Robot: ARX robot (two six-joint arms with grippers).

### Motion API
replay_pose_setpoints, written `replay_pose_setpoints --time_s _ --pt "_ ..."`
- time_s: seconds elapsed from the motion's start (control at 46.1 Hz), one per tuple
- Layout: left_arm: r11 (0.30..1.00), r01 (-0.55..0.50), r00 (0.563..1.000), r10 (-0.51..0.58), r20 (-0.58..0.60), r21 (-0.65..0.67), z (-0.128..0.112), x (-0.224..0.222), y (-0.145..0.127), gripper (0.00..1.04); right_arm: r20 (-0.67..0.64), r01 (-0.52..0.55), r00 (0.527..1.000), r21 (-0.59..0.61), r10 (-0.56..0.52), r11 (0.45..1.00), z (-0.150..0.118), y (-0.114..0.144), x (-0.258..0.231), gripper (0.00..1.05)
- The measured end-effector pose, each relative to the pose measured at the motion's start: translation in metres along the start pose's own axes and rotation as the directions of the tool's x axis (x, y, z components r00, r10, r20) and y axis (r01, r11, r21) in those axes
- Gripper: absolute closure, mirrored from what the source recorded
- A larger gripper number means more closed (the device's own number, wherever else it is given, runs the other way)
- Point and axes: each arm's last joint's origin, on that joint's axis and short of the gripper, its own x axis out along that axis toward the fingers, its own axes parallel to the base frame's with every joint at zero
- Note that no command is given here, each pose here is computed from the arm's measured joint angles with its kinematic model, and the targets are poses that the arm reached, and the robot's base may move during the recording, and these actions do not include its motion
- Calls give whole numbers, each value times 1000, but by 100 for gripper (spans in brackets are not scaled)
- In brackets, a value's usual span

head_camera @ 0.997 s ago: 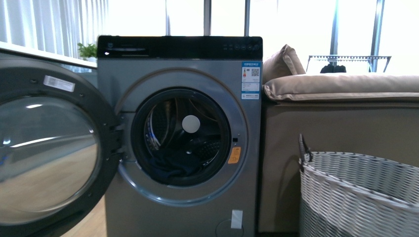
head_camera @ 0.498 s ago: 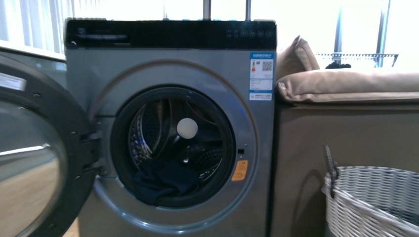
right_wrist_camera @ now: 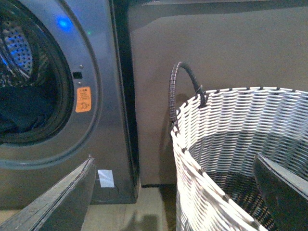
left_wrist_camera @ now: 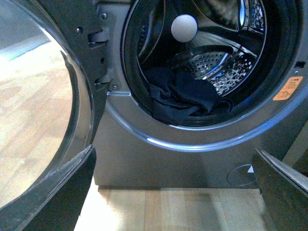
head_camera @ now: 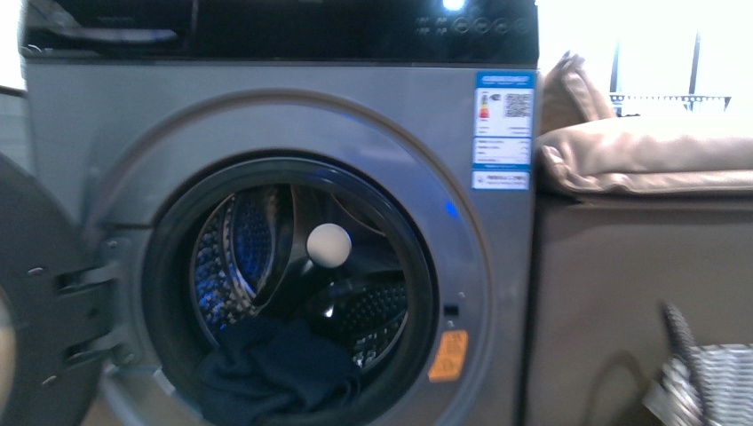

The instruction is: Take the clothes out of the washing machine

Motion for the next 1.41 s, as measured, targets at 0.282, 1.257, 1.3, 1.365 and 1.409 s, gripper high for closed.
replay_pose_setpoints --time_s 0.282,1.257,1.3,1.365,1.409 --pt "1000 16 1000 -16 -14 -21 -1 0 0 6 0 0 1000 0 0 1000 0 0 0 7" --pt "942 272 959 -281 -20 -199 103 162 -60 6 0 0 1000 0 0 1000 0 0 0 7" --pt "943 271 959 -281 -25 -191 103 172 -63 6 0 0 1000 0 0 1000 0 0 0 7" --pt "947 265 961 -275 -33 -180 102 186 -69 6 0 0 1000 0 0 1000 0 0 0 7" --pt "948 265 960 -276 -42 -174 100 192 -72 6 0 0 1000 0 0 1000 0 0 0 7"
